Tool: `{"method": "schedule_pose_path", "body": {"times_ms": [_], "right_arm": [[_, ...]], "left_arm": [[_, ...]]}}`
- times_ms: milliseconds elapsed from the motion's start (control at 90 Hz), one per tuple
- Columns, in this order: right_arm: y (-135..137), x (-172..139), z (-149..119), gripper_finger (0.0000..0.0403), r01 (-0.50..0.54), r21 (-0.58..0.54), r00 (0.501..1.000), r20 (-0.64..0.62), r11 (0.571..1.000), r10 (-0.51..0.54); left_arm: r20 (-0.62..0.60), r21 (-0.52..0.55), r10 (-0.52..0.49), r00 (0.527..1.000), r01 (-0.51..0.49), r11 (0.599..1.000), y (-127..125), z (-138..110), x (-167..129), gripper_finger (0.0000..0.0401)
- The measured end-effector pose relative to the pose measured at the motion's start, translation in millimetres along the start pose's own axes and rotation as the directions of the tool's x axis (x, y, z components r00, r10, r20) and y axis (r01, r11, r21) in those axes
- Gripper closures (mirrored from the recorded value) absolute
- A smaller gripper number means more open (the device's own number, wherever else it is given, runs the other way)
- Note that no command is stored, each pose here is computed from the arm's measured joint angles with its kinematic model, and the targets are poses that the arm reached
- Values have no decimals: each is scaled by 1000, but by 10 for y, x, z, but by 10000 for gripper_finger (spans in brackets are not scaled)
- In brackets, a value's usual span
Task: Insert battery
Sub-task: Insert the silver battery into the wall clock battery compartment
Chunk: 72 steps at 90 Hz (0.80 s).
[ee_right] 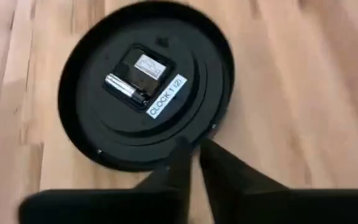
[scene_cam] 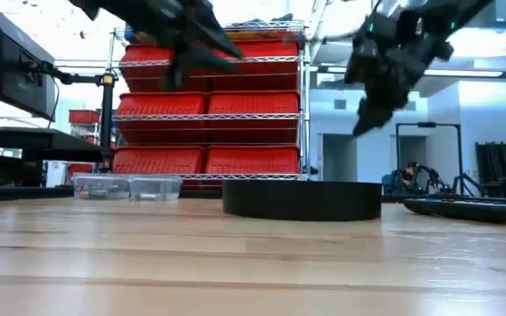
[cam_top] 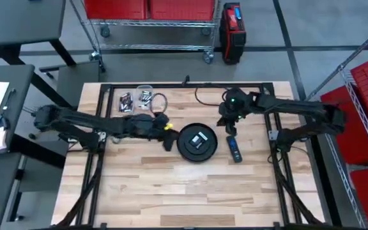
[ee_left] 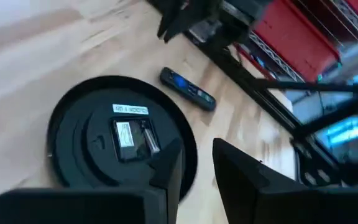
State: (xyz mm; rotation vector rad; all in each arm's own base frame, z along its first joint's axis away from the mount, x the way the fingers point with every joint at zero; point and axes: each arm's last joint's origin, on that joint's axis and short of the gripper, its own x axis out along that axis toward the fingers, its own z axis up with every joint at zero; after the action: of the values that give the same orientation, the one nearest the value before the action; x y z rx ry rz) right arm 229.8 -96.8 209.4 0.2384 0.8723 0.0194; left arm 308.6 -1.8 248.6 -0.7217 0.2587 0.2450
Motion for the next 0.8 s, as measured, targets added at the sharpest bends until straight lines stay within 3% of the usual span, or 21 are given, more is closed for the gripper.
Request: {"method": "schedule_pose_path", "body": {"times_ms": [167,411,511,667,800], "right_arm": [[-117,335,-51,399,-7,20,998,-63,1000,8],[-190,602,-118,402,-41,47,992,-117,998,46],[-179,605,-113,402,-40,51,992,-115,998,45],[-151,541,-54,402,-26,87,992,-119,996,36],[-101,416,111,403,-19,93,998,-55,995,24]], "left_arm": [[-82,-39,50,995,-54,998,33,-148,436,342],[-143,-37,80,986,-87,996,-43,-292,813,387],[-180,9,104,978,-104,995,-128,-362,878,399],[-272,92,232,934,-215,972,-233,-487,827,401],[-274,148,312,910,-280,948,-324,-505,750,401]]}}
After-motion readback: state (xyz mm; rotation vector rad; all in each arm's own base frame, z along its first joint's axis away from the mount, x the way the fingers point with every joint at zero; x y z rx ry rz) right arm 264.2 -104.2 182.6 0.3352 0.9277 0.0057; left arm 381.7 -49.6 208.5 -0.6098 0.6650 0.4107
